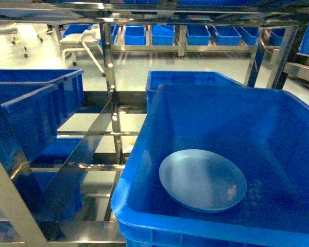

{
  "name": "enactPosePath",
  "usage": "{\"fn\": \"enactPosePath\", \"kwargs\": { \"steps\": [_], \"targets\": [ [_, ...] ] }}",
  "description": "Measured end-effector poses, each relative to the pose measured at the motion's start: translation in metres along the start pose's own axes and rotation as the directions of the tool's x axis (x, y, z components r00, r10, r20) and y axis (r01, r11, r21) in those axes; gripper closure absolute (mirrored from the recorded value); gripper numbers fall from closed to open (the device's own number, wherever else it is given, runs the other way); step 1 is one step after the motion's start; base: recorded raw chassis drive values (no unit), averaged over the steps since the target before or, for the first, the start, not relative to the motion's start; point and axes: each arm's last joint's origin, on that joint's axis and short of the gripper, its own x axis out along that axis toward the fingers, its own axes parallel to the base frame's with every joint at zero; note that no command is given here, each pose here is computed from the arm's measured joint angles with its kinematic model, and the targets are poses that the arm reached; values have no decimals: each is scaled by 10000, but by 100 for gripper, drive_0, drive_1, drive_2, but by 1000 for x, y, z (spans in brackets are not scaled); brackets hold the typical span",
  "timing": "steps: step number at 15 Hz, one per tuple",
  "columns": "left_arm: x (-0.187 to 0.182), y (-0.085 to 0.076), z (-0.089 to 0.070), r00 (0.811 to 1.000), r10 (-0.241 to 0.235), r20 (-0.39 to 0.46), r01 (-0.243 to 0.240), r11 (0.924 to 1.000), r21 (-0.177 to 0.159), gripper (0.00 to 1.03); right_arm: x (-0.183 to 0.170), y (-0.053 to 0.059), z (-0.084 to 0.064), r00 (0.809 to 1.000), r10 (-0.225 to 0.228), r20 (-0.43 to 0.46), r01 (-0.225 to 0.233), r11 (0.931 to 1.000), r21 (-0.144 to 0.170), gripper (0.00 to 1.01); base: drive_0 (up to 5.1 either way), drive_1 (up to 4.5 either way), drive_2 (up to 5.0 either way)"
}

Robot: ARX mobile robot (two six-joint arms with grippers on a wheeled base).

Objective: Place blue tray on left shelf second layer neatly

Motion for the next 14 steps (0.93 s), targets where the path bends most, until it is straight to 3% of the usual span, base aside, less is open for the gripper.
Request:
{"fn": "enactPosePath", "kwargs": {
  "steps": [2, 3, 5, 6, 8, 9, 11, 14],
  "targets": [
    [0, 0, 0, 10000, 8, -4, -8, 10000, 0, 5, -3, -5, -6, 9999, -111, 0, 111, 9999, -15, 99, 0, 0, 0],
    [0, 0, 0, 10000, 4, -4, -4, 10000, 0, 5, -12, -4, -17, 9993, -85, -351, 85, 10000, -11, 99, 0, 0, 0],
    [0, 0, 0, 10000, 8, 0, -8, 10000, 0, 5, -16, -4, -24, 10000, -91, 39, 91, 10000, -15, 99, 0, 0, 0],
    [0, 0, 0, 10000, 4, -8, -4, 10000, 0, 5, -16, -4, -24, 10000, -88, 42, 88, 10000, -15, 84, 0, 0, 0],
    [0, 0, 0, 10000, 4, -4, -4, 10000, 0, 5, -16, -4, -24, 10000, -88, 39, 88, 10000, -15, 33, 0, 0, 0],
    [0, 0, 0, 10000, 4, -4, -4, 10000, 0, 5, -16, -4, -24, 10000, -88, 35, 88, 10000, -15, 18, 0, 0, 0],
    [0, 0, 0, 10000, 4, -4, -4, 10000, 0, 5, -16, -4, -24, 10000, -88, 39, 88, 10000, -15, 3, 0, 0, 0],
    [0, 0, 0, 10000, 4, -4, -4, 10000, 0, 5, -16, -4, -24, 10000, -84, 39, 84, 10000, -15, 3, 0, 0, 0]
  ]
}}
